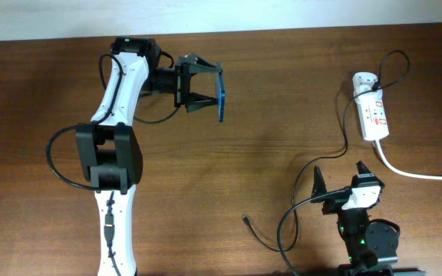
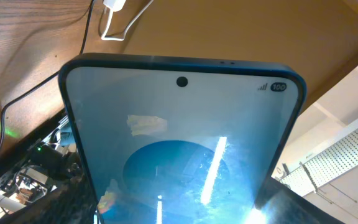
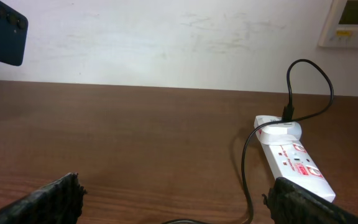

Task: Plug charger to phone and switch on socket
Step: 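Lift the phone upright with the left gripper and raise it, then move the right gripper toward the phone held by the left gripper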

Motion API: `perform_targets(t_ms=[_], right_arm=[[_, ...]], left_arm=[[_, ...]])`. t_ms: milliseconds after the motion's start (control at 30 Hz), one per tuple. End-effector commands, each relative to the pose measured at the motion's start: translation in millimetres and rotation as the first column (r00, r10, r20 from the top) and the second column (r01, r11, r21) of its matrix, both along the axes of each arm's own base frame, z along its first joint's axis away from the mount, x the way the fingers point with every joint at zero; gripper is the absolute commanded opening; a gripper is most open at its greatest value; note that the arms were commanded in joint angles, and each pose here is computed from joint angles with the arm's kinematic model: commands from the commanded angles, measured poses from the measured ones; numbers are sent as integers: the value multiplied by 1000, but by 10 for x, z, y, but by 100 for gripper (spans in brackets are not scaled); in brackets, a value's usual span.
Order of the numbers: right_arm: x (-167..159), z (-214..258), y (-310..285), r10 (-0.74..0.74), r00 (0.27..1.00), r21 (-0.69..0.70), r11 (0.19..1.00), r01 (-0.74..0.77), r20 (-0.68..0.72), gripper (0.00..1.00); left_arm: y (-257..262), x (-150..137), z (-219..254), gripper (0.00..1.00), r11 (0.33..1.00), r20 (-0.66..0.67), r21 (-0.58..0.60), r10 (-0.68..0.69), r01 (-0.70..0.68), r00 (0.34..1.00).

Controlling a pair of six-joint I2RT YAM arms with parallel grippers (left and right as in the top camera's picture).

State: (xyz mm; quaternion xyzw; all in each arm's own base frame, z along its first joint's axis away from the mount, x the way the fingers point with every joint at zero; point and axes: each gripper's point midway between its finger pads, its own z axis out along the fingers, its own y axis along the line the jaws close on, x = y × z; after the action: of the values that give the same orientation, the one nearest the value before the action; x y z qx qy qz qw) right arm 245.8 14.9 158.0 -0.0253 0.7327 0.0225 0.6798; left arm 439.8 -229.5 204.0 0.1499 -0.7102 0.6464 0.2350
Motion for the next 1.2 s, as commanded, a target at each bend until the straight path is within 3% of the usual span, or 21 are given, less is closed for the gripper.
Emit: perform_targets(t_ms=[0, 67, 100, 133, 200, 267, 333, 400, 467, 533, 600, 633, 700, 733, 767, 833, 867, 900, 967, 1067, 1167], right_arm=[[-2, -25, 15, 5, 1000, 4, 1000, -5, -4, 98], [-4, -21, 36, 17, 1000, 6, 1000, -17, -3, 98], [-20, 1, 177, 97, 995, 50, 994, -97, 3, 99], [-122, 60, 544, 304, 953, 220, 928, -299, 14, 98], [-326, 163, 911, 521, 852, 311, 803, -509, 48, 98], [-358, 407, 935, 532, 836, 360, 760, -542, 136, 98], [-505, 783, 1017, 583, 767, 271, 718, -641, 269, 98], [-597, 1162, 1009, 581, 752, 216, 727, -652, 311, 98], [-553, 1325, 1009, 588, 780, 149, 770, -621, 215, 98], [-339, 1321, 928, 544, 839, 128, 834, -537, -19, 98], [-115, 1412, 940, 543, 815, 221, 836, -502, -204, 98], [-68, 1555, 1124, 649, 730, 280, 757, -591, -215, 98], [-266, 1768, 1518, 890, 437, 397, 449, -800, -126, 98], [-246, 1896, 1637, 949, 310, 472, 299, -830, -55, 98], [-79, 1863, 1709, 955, 292, 599, 268, -755, -59, 98], [29, 1737, 1998, 969, 236, 630, 231, -742, -77, 98], [68, 1693, 2108, 966, 239, 633, 244, -735, -95, 98], [161, 1613, 2267, 949, 283, 634, 307, -710, -142, 98], [484, 1341, 2252, 776, 508, 567, 624, -538, -373, 99], [628, 1209, 2106, 510, 616, 340, 860, -381, -600, 98], [934, 1156, 2157, 218, 734, 89, 973, -211, -643, 99]], left_arm=[[21, 42, 178, 70, 998, 4, -58, 20, -19, 1000], [21, 42, 178, 70, 998, 4, -58, 20, -19, 1000], [21, 43, 177, 70, 998, 4, -58, 20, -19, 1000], [21, 43, 176, 70, 998, 3, -58, 20, -19, 1000], [21, 43, 176, 70, 998, 3, -58, 20, -19, 1000], [21, 43, 176, 70, 998, 3, -58, 20, -19, 1000], [21, 42, 178, 70, 998, 4, -58, 20, -19, 1000], [21, 43, 177, 70, 998, 4, -58, 20, -19, 1000], [21, 43, 177, 70, 998, 4, -58, 20, -19, 1000], [21, 43, 176, 70, 998, 4, -58, 20, -19, 1000], [21, 43, 176, 69, 998, 4, -58, 20, -19, 1000], [21, 42, 178, 69, 998, 4, -58, 20, -19, 1000], [21, 43, 177, 69, 998, 4, -58, 20, -19, 1000], [21, 42, 178, 70, 998, 4, -58, 20, -19, 1000], [21, 42, 178, 70, 998, 4, -58, 20, -19, 1000], [21, 43, 176, 70, 998, 4, -58, 20, -19, 1000], [21, 43, 176, 69, 998, 4, -58, 20, -19, 1000], [21, 43, 176, 69, 998, 4, -58, 20, -19, 1000], [21, 43, 176, 69, 998, 4, -58, 20, -19, 1000], [21, 42, 178, 69, 998, 4, -58, 20, -19, 1000], [21, 43, 177, 69, 998, 4, -58, 20, -19, 1000]])
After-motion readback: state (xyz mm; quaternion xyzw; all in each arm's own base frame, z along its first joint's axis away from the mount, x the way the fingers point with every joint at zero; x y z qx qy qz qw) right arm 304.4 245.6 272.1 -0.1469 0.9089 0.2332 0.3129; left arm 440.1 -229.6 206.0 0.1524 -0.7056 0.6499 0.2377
